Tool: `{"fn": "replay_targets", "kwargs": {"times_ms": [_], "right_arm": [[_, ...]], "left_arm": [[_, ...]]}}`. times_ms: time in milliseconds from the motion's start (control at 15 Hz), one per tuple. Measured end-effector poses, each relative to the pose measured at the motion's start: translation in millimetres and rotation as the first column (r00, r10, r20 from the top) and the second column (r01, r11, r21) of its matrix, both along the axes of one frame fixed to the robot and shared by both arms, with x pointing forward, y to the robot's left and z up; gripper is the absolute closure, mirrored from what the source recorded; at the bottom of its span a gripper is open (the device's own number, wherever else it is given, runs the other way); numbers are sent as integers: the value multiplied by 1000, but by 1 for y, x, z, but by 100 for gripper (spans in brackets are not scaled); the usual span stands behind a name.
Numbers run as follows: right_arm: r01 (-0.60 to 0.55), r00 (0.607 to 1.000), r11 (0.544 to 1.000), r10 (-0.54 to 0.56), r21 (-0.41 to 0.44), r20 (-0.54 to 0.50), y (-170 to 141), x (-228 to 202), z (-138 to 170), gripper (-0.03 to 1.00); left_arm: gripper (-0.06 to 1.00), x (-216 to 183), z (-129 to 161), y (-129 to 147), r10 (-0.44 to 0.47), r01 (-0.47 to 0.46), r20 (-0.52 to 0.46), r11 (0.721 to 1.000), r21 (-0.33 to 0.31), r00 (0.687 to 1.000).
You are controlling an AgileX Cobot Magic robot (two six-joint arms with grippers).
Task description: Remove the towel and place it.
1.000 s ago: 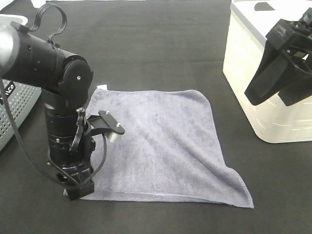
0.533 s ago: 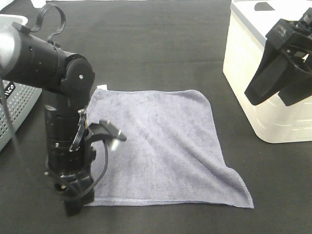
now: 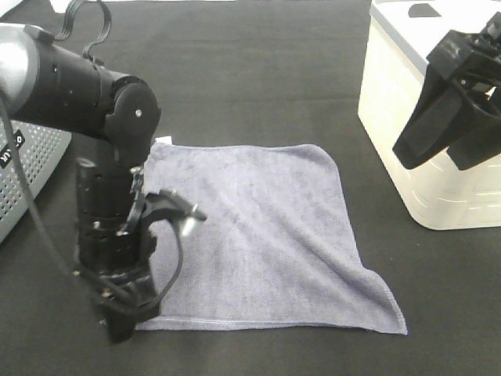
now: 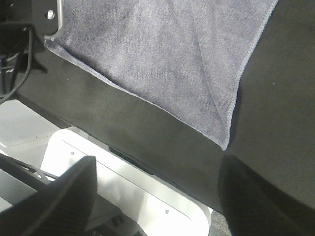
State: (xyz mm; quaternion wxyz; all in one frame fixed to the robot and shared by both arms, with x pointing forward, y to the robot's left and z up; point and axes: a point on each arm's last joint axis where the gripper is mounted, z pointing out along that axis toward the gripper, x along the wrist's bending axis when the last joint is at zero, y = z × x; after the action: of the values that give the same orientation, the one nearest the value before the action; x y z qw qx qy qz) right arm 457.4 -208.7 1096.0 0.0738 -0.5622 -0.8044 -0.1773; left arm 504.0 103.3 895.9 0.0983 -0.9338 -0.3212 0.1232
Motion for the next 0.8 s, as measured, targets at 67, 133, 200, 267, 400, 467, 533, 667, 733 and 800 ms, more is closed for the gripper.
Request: {"fn": "replay_targets", "kwargs": {"times_ms": [67,133,200,267,400,467,533,667,733,800], "right_arm": [[0,1000,1000,0,0,0,0,0,0,29],[0,1000,1000,0,0,0,0,0,0,29],[0,1000,1000,0,0,0,0,0,0,29],[0,1000,1000,0,0,0,0,0,0,29],[0,1000,1000,0,0,0,0,0,0,29],[0,1000,1000,0,0,0,0,0,0,29],[0,1000,1000,0,0,0,0,0,0,29],[0,1000,1000,0,0,0,0,0,0,29],[0,1000,1000,0,0,0,0,0,0,29],[0,1000,1000,0,0,0,0,0,0,29]], "left_arm": [[55,4,0,-1,1,-1,37,1000,-9,999],[55,6,-1,0,-7,7,67,1000,-1,998],[55,9,-1,1,-17,16,92,1000,14,996],[55,11,-1,3,-29,25,113,999,32,993],[55,13,-2,3,-44,40,139,999,36,989],[55,15,-2,2,-44,40,156,999,25,987],[55,16,-2,1,-47,46,169,999,12,984],[55,16,-7,-2,-68,72,151,997,-16,986],[55,15,-11,-1,-78,80,141,997,-11,987],[55,15,-14,-1,-81,83,134,997,-8,988]]}}
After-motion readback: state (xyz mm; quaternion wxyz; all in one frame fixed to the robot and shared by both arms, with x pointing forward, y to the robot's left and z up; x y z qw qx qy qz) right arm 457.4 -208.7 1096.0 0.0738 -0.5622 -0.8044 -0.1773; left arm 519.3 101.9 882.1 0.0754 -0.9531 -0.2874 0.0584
